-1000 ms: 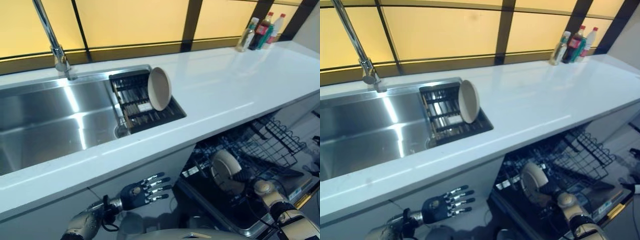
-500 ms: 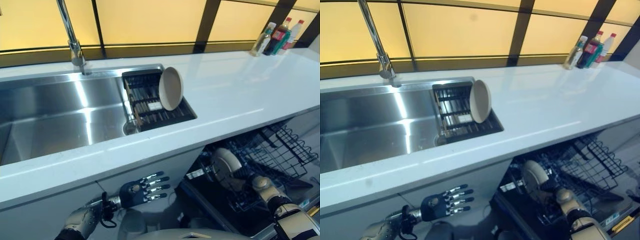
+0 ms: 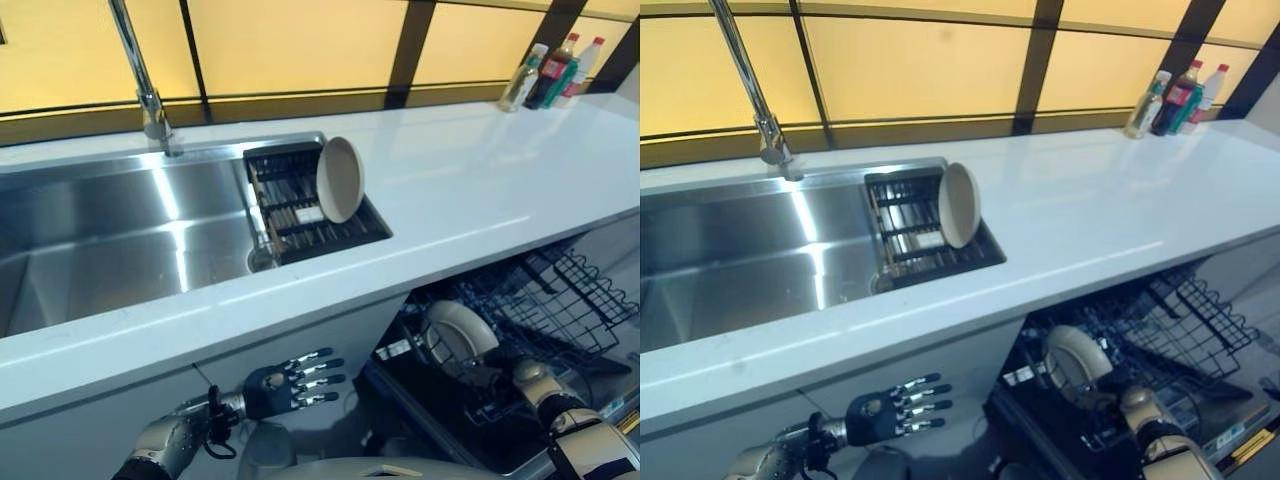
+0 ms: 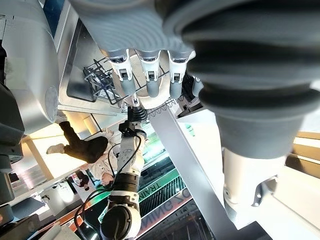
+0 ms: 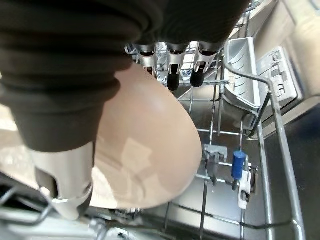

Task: Pick up plates and place into dishwasher.

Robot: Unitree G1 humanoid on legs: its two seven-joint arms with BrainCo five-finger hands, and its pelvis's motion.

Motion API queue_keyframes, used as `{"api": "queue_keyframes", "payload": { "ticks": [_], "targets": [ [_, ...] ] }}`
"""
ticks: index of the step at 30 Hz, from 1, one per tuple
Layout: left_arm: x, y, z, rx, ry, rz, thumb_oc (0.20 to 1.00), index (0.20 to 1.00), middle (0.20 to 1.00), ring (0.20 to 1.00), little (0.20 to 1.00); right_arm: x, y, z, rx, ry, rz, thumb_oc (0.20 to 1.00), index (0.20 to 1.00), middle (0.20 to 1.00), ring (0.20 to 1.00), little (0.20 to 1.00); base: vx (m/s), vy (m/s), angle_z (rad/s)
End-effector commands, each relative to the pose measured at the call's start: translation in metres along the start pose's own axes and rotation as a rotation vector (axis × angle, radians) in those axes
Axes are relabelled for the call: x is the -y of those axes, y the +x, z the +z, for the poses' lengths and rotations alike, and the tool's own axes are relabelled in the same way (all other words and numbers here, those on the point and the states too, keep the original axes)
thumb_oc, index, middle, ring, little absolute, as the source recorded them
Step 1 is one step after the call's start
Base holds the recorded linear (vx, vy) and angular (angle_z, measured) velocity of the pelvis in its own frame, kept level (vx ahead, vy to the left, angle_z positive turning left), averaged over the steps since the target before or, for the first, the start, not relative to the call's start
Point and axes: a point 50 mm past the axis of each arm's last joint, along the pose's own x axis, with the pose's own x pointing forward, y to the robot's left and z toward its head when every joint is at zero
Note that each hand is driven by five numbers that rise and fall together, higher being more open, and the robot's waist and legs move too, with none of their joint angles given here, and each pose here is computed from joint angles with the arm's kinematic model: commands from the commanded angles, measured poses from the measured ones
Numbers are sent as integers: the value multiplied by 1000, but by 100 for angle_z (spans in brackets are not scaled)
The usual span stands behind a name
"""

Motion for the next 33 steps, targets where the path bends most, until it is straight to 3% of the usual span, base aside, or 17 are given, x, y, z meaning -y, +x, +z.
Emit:
{"api": "queue_keyframes", "payload": {
  "ticks": [1, 18, 23, 28, 33],
  "targets": [
    [20, 18, 3, 38, 27, -132, 1000, 1000, 1000, 1000, 1000, 41, 0, 2, -13, 27, -164, 1000, 1000, 1000, 1000, 1000, -3, 36, 2],
    [21, 20, 4, 85, 26, -136, 1000, 1000, 1000, 1000, 1000, 81, -10, -6, 77, 285, -308, 1000, 1000, 1000, 1000, 1000, -13, 40, -7],
    [23, 22, 8, 105, 67, -154, 1000, 1000, 1000, 1000, 1000, 97, -15, 11, 192, 421, -388, 1000, 1000, 1000, 1000, 1000, -36, 40, -3],
    [30, 31, 17, 74, 234, -156, 1000, 1000, 1000, 1000, 1000, 109, -34, 48, 429, 666, -503, 1000, 1000, 1000, 1000, 1000, -56, 94, -7],
    [43, 49, 25, -32, 486, -202, 1000, 1000, 1000, 1000, 1000, 98, -54, 70, 661, 964, -468, 1000, 1000, 1000, 1000, 1000, -65, 115, -9]
  ]
}}
